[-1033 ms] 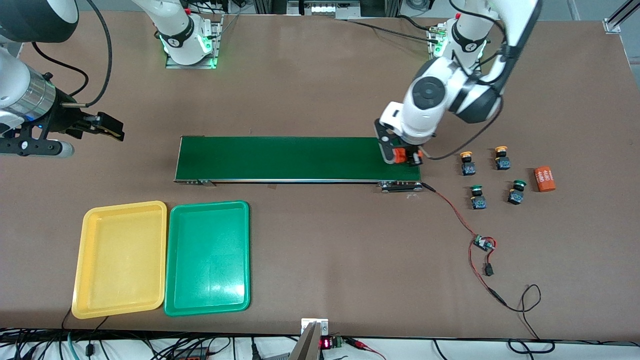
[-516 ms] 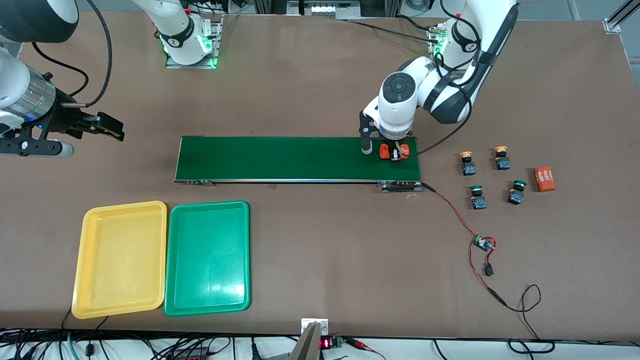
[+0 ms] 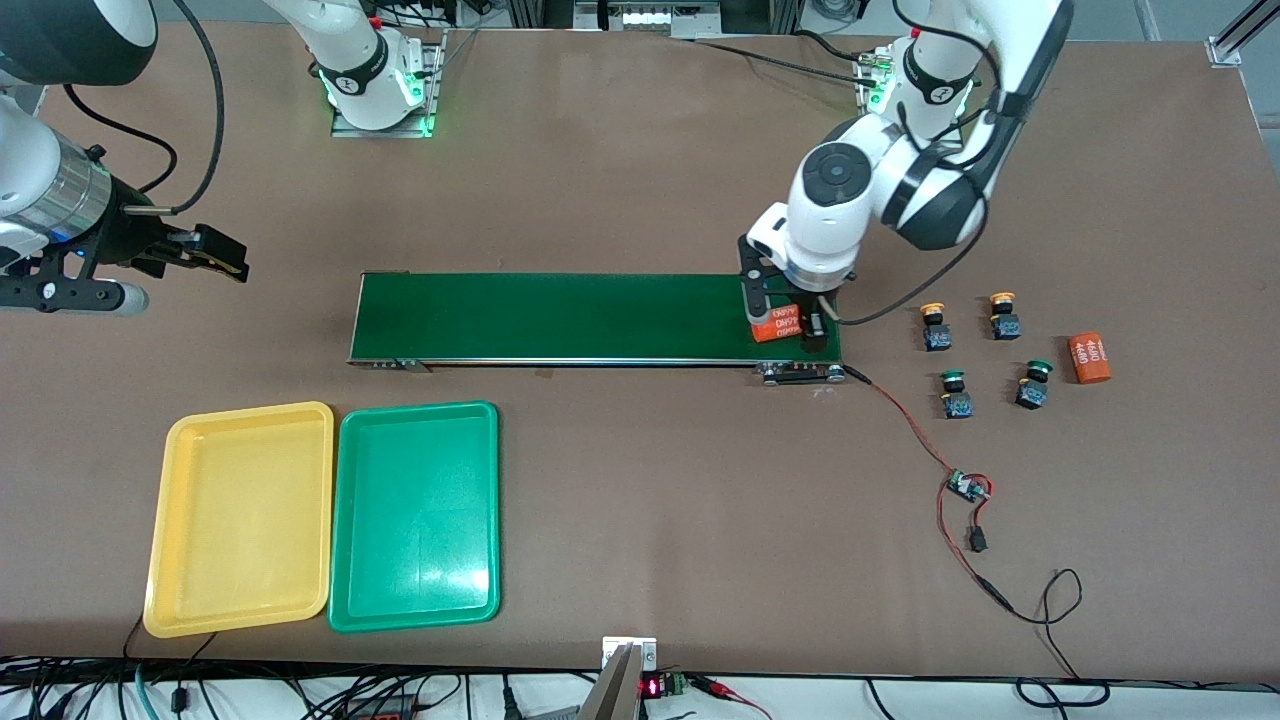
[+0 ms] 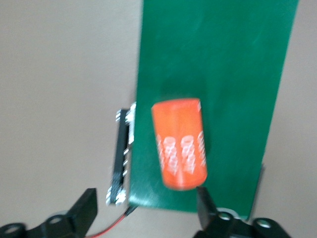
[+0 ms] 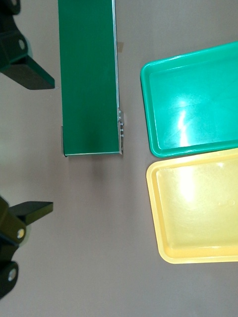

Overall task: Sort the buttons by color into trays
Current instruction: 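Lower the orange cylinder onto the conveyor and open the left gripper, then grasp a green-ringed button switch with the left gripper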

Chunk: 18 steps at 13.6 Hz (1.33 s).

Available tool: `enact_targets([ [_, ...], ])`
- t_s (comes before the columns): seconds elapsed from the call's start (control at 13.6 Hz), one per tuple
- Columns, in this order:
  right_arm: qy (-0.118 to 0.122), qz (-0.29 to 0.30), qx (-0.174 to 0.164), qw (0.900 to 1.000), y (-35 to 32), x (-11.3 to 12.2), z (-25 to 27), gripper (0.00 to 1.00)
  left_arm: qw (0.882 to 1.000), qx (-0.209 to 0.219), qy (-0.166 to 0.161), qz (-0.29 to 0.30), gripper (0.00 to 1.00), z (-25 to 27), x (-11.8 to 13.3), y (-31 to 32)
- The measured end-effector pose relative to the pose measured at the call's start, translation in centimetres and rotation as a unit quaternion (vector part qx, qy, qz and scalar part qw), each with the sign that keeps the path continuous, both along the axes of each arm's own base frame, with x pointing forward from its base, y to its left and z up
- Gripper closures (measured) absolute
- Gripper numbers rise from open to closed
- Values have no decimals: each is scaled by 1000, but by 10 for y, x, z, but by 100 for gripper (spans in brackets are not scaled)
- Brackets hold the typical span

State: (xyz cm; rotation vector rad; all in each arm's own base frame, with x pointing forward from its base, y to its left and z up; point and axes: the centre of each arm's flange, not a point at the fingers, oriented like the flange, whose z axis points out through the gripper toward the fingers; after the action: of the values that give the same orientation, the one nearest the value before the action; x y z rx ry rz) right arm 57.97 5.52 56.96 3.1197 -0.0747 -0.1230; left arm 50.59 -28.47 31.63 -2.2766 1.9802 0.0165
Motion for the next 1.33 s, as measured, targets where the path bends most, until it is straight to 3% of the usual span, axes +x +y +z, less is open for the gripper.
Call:
enact_targets([
  [0.07,0,0,0,1000,0,0,0,0,1000,0,-3,3,0,5,2,4],
  [0.22,0,0,0,1000,0,0,0,0,1000,2,-4,13,0,6,6,12],
  [0.44,0,0,0,1000,0,0,0,0,996,7,-2,85,0,0,40,92],
  [0.59,0,0,0,1000,0,0,0,0,989,3,-14,148,0,-11,66,166],
  [0.74,0,0,0,1000,0,0,0,0,973,-1,-16,229,0,-29,79,236],
  [0.96,1,0,0,1000,0,0,-1,0,927,-13,-28,375,0,-41,92,273],
  [1.18,6,0,0,1000,0,0,-5,0,851,-23,-48,523,0,-45,106,284],
  [1.33,11,0,-1,1000,0,2,-9,0,803,-32,-45,593,0,-54,111,291],
])
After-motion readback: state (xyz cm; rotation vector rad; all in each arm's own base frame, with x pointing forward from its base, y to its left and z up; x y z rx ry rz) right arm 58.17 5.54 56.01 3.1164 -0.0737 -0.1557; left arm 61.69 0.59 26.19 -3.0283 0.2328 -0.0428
